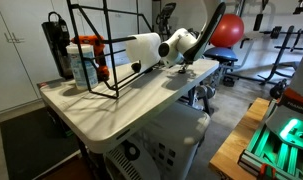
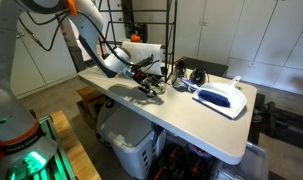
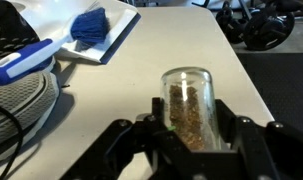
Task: Pour some of the content in the clear bottle onto the black lid on the table
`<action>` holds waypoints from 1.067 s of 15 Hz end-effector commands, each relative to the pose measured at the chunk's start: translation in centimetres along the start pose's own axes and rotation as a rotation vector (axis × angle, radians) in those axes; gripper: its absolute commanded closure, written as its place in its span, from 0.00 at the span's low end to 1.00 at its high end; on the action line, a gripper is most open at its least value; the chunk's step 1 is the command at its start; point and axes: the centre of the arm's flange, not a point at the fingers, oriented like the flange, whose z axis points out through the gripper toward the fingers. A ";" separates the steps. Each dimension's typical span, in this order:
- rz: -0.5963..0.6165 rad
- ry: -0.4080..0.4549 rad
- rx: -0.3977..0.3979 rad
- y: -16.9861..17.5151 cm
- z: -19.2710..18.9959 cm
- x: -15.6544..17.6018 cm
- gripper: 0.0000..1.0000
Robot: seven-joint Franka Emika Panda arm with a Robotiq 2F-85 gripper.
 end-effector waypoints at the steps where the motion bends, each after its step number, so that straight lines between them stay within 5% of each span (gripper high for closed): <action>1: 0.038 0.070 0.017 0.3 0.5 -1.1 0.72; 11: 0.080 0.254 0.033 0.0 0.3 -6.0 0.72; 16: 0.053 0.423 0.016 -0.7 1.9 -8.6 0.72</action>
